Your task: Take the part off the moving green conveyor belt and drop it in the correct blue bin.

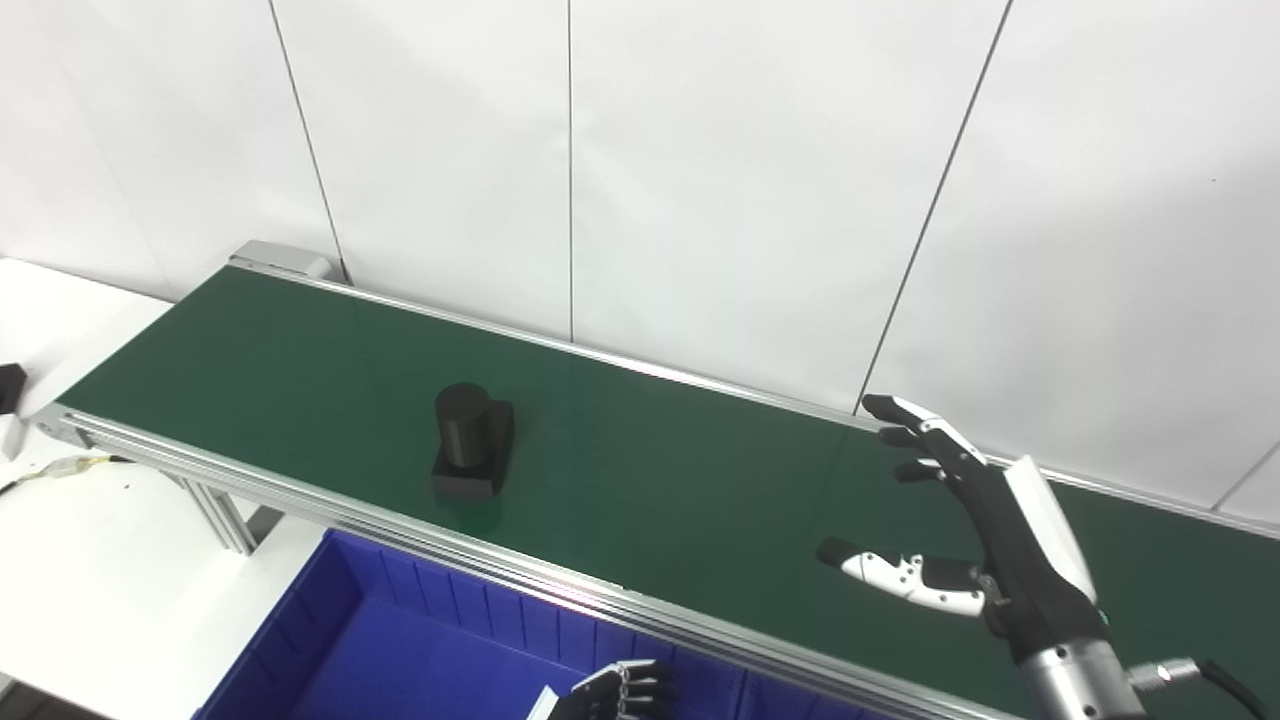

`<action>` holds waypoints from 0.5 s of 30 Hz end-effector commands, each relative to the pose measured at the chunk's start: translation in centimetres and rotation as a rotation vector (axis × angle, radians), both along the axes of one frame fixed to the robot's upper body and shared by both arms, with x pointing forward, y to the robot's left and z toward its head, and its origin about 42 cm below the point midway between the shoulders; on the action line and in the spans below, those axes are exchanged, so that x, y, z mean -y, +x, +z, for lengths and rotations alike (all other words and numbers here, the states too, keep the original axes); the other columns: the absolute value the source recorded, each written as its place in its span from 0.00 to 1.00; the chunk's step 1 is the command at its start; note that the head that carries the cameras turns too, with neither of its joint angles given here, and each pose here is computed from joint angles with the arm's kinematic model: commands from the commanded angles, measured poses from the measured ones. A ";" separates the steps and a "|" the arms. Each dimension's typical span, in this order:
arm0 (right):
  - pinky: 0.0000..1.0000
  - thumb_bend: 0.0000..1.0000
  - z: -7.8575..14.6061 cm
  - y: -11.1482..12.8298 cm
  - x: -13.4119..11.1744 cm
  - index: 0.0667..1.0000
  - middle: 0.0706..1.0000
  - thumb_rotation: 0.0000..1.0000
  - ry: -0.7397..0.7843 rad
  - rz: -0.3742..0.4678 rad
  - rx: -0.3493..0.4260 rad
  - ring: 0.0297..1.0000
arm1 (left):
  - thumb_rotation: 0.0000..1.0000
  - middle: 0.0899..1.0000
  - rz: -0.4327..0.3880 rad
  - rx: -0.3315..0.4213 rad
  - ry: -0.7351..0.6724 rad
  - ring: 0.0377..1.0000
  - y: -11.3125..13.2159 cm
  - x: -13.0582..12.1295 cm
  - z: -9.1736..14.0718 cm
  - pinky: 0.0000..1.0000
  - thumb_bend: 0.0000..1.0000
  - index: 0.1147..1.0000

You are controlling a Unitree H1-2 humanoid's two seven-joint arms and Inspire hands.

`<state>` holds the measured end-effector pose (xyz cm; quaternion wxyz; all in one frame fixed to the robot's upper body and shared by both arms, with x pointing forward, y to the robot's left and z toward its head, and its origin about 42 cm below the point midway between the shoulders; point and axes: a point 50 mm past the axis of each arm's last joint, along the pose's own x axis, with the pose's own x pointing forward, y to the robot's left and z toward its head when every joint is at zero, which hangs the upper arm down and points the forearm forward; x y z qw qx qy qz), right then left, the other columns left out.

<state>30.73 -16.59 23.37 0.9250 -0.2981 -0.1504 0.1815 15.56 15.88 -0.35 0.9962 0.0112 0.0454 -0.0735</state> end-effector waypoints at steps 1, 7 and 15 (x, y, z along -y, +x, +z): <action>0.75 0.62 1.3 1.1 -0.6 0.85 0.87 0.17 0.028 0.023 0.058 0.84 | 0.63 0.68 -0.011 0.060 -0.026 0.66 0.6 0.4 0.8 0.59 0.67 0.70; 0.78 0.63 0.1 3.6 -1.8 0.86 0.88 0.24 0.064 0.039 0.028 0.86 | 0.60 0.68 -0.010 0.059 -0.036 0.66 0.9 0.5 0.7 0.59 0.64 0.70; 0.77 0.62 -1.6 5.6 -3.6 0.85 0.87 0.26 0.137 0.025 0.017 0.86 | 0.61 0.68 -0.010 0.059 -0.040 0.66 1.0 0.6 0.7 0.59 0.65 0.71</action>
